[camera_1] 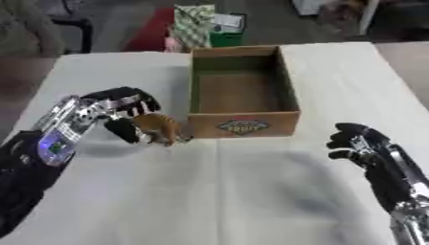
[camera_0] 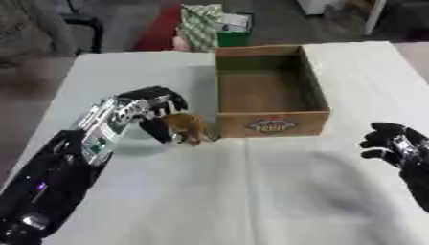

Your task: Pick up objects on the table and place them in the box.

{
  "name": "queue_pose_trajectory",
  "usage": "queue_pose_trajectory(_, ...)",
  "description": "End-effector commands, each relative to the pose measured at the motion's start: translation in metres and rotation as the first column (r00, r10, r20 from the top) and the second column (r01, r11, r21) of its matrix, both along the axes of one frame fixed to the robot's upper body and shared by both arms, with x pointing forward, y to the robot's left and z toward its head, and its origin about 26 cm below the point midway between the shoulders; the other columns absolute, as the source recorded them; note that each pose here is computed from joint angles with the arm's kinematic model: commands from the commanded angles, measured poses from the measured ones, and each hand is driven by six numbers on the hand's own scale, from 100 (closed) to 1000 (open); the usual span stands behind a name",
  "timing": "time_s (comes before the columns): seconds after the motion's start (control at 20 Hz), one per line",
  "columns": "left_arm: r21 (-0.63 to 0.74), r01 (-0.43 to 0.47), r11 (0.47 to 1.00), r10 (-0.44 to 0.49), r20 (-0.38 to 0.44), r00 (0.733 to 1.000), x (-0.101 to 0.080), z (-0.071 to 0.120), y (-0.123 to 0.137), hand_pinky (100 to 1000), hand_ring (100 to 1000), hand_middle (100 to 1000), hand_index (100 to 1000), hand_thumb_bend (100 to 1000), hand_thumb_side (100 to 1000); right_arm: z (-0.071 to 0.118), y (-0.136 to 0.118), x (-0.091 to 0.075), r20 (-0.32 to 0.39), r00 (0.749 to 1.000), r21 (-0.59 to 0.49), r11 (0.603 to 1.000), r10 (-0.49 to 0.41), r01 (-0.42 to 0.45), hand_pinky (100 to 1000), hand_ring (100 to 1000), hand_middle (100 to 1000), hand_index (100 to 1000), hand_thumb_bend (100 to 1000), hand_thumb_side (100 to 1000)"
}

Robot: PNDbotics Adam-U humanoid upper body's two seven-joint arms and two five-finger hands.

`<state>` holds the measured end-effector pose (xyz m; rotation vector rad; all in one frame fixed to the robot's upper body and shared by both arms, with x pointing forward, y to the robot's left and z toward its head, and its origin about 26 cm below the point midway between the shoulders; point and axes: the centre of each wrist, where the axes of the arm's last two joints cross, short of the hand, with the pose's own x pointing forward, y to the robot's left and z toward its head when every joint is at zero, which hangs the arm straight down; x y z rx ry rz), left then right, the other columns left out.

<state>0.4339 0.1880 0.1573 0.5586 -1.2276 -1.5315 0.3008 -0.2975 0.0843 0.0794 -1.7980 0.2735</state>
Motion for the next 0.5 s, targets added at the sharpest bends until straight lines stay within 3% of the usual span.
queue_pose_trajectory(0.05,0.025,0.005,1.0,-0.005,0.016,1.0,0.0054,0.0102,-0.0005,702,695,710,806,349,186,0.0091,-0.0007,0.0017,0.029,1.0,-0.018,1.0,0.01,-0.009,631,675,612,764,100,605)
queue_pose_trajectory(0.2,0.035,0.004,0.999,-0.004,0.0,1.0,0.0078,0.0085,0.0004,674,618,614,744,299,169,0.0091,-0.0009,0.0017,0.03,1.0,-0.019,1.0,0.009,-0.008,631,675,612,764,100,606)
queue_pose_trajectory(0.35,0.028,-0.001,1.0,0.001,-0.009,1.0,0.0088,0.0082,0.0015,628,518,497,659,181,149,0.0091,-0.001,0.0018,0.029,1.0,-0.02,1.0,0.008,-0.008,631,675,612,764,100,607)
queue_pose_trajectory(0.45,0.019,-0.008,1.0,0.009,-0.012,1.0,0.009,0.0085,0.0022,605,475,448,608,100,178,0.0092,-0.0009,0.0019,0.029,1.0,-0.02,1.0,0.008,-0.008,631,675,612,764,100,607)
queue_pose_trajectory(0.5,0.013,-0.015,1.0,0.015,-0.011,1.0,0.0091,0.009,0.0026,582,441,405,566,100,220,0.0092,-0.0009,0.002,0.029,1.0,-0.02,1.0,0.008,-0.007,631,675,612,764,100,608)
